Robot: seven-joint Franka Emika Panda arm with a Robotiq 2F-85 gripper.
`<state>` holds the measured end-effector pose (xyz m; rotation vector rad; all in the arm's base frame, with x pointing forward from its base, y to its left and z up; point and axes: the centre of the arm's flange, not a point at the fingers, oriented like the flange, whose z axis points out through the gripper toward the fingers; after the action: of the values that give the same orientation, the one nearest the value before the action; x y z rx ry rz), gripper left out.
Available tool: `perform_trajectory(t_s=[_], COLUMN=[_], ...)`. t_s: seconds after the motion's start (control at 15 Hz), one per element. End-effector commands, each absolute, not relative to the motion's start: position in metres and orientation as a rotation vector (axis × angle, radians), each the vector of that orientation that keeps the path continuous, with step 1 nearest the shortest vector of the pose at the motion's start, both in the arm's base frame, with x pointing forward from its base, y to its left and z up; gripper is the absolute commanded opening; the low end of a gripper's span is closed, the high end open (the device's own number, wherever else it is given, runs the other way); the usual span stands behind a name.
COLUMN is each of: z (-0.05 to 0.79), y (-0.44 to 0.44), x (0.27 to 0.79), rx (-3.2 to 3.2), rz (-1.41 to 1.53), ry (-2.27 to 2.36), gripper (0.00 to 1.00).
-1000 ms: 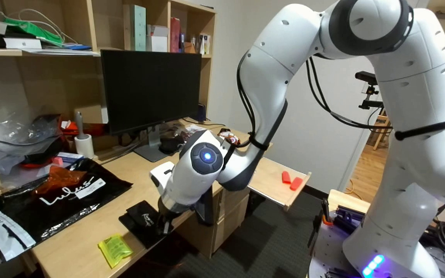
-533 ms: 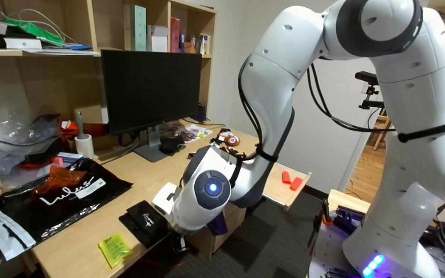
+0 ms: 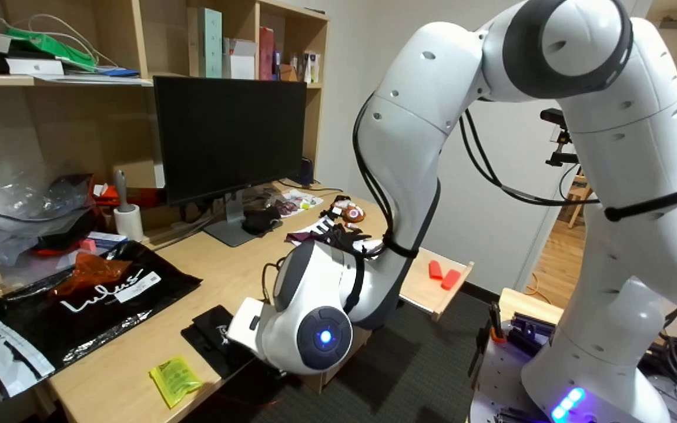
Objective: Move the black cloth to the right
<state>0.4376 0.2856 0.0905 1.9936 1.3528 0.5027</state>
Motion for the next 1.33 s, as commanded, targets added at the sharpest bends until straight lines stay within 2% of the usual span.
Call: perform_trajectory(t_s=[0.0, 0.13, 0.2, 0.27, 0.93, 1.2, 1.27], z=[0.070, 0.064, 0.062, 0.060, 0.061, 0.079, 0.087], y=[0.291, 0.293, 0.293, 0.293, 0.293, 0.284, 0.279], x=[0.444, 0.446, 0.448, 0.449, 0.450, 0.451, 0.451], rx=[1.902, 1.879, 1.871, 1.868, 1.863, 2.011, 2.077], rz=[0.496, 0.493, 0.491, 0.488, 0.487, 0.508, 0.526], ry=[1.416, 1.431, 1.436, 1.436, 1.428, 1.337, 1.297], gripper=[1.00, 1.00, 0.75, 0.74, 0.09, 0.02, 0.06])
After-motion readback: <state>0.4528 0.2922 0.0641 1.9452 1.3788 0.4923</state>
